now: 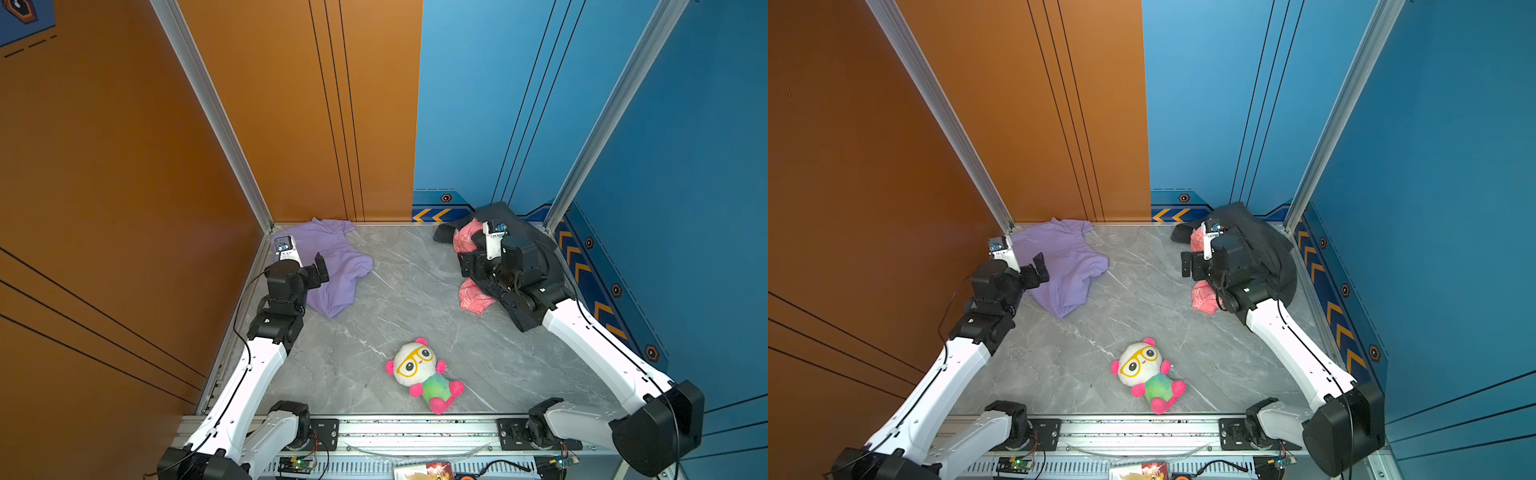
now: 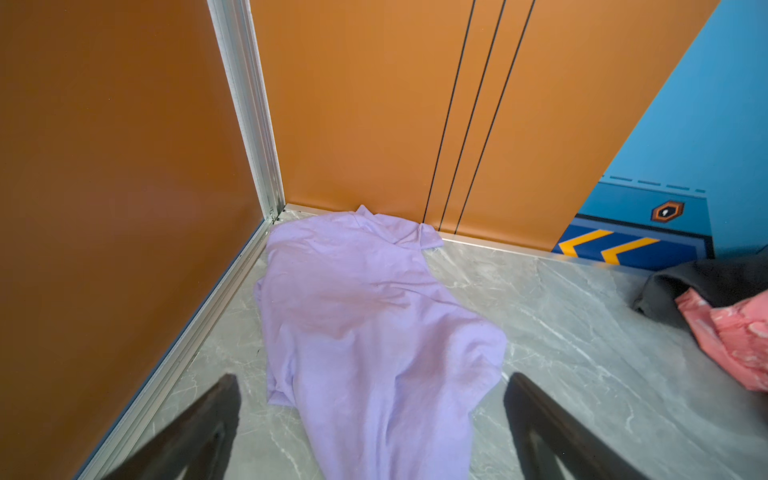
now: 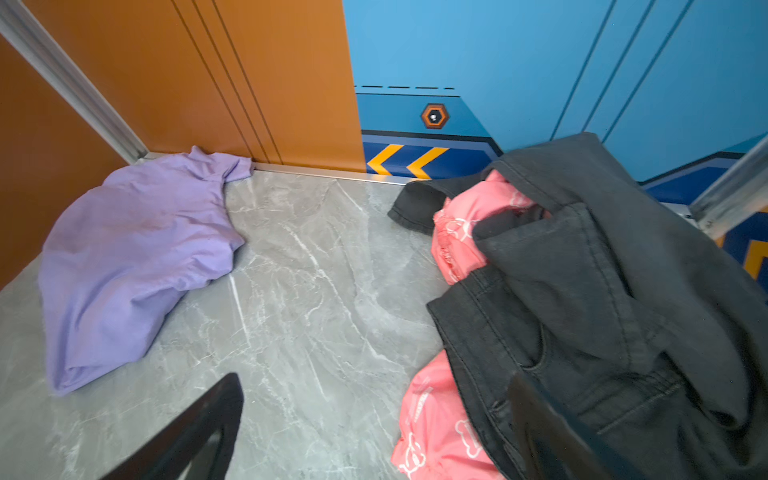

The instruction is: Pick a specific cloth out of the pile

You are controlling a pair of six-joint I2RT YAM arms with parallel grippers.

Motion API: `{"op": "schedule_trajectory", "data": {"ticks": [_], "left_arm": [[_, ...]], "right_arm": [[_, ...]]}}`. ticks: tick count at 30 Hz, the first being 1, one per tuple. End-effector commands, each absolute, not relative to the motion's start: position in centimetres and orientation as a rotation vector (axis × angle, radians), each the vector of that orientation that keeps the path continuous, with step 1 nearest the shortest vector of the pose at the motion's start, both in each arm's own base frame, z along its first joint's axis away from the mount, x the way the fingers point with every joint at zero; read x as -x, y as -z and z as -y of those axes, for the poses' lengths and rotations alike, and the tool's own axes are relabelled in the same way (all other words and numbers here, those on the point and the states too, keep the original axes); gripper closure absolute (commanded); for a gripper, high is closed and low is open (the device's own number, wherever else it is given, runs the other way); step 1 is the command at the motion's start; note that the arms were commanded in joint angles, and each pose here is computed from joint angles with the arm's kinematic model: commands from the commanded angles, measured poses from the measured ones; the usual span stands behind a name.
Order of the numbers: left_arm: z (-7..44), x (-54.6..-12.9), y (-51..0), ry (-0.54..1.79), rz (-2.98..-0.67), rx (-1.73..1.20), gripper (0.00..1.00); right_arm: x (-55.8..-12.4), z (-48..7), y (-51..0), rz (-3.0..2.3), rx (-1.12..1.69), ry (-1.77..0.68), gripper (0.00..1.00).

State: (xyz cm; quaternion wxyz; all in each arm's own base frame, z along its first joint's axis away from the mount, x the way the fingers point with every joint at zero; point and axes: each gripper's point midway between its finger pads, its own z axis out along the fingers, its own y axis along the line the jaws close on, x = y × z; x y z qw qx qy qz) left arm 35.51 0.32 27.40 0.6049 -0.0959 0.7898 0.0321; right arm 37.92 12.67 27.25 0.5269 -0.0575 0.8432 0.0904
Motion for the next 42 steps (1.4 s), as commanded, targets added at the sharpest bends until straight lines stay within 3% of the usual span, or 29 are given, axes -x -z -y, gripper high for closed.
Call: {"op": "schedule_trajectory", "data": {"ticks": [1,10,22,33,42], "left_arm": [[0.5,-35.8,-27.4,-0.079,-1.755,0.126,0.02],[-0.4,-36.0,-19.5,-0.122,-1.822,0.124,0.02],[-1.3,-37.2,-12.9,-0.157,-1.916,0.065,0.02],[-1.1,-40.0,-9.2,-0.102,-1.961,0.051,0.02],[-1.1,-39.7,-8.8,-0.068,-1.941,0.045,0.02]], "right_arm": [[-37.7,-8.5,-27.0,-1.938,-0.003,-0.103,0.0],[-34.1,-1.4,-20.3,-1.951,-0.178,0.056,0.0],[-32.0,1.7,-15.0,-1.884,-0.114,0.195,0.0],[-33.9,2.0,-12.6,-1.864,-0.16,0.141,0.0],[-37.5,1.3,-12.0,-1.837,-0.128,0.108,0.0]]}}
